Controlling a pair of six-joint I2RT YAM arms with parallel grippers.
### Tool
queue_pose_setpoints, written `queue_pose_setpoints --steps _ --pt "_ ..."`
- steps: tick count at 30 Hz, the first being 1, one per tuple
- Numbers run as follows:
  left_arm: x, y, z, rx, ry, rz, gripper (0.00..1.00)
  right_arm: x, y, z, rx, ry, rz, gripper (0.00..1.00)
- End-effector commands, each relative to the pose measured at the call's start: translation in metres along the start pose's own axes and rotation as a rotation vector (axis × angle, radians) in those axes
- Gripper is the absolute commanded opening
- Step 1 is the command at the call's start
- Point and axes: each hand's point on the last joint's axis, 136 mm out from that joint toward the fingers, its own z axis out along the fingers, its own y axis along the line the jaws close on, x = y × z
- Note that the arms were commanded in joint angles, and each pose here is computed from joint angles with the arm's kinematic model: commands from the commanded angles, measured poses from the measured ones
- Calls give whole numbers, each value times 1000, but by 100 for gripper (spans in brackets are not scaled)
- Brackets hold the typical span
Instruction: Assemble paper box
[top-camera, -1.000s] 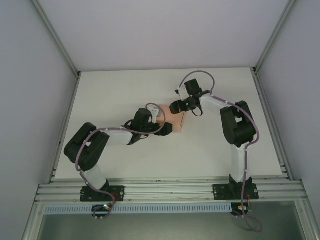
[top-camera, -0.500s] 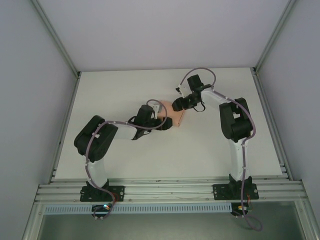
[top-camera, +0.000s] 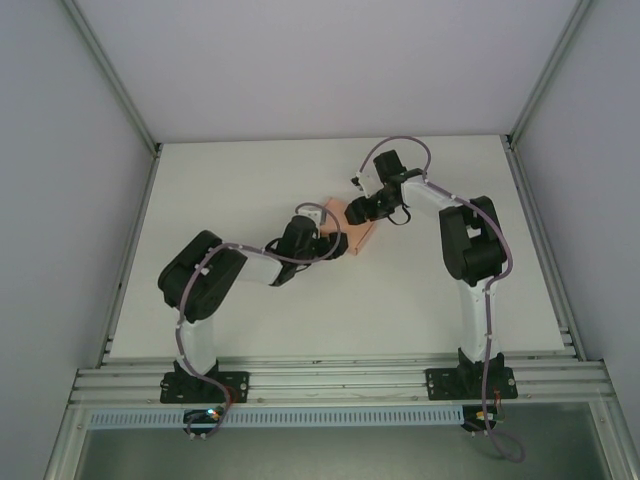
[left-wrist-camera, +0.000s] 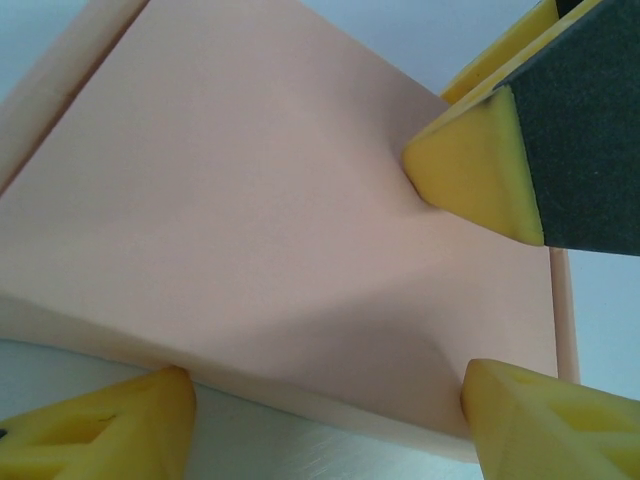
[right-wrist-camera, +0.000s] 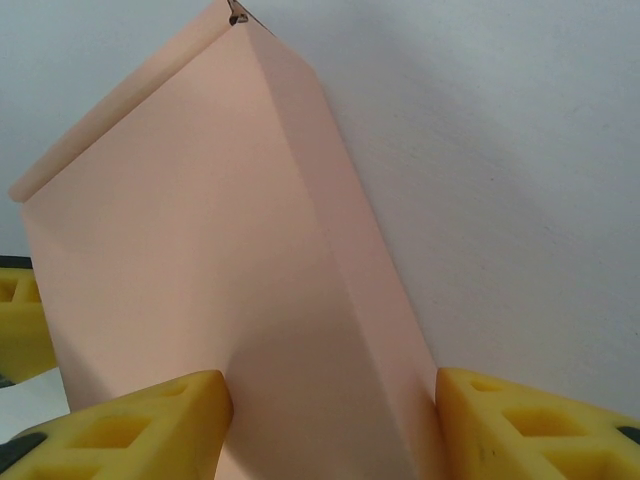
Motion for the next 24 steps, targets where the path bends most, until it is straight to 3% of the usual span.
queue_pose_setpoints --steps 1,6,8,10,12,20,24 --pt "10 -45 -2 136 1 54 71 38 63 15 -140 142 -33 61" --pt "13 -44 -11 92 -20 88 79 25 45 13 -42 105 -56 79" --pt "13 -41 -17 64 -38 98 84 16 37 8 -13 72 -51 100" --pt "14 -40 -24 52 -50 108 88 7 33 0 12 39 -56 100" --pt "15 -39 -31 45 -55 107 100 -3 26 -10 54 -4 -62 100" --pt "11 -37 -73 -37 -55 151 100 -59 3 -72 298 -239 -100 100" --pt "-20 -14 -123 -230 -115 213 100 -69 -4 -128 384 -414 -87 100"
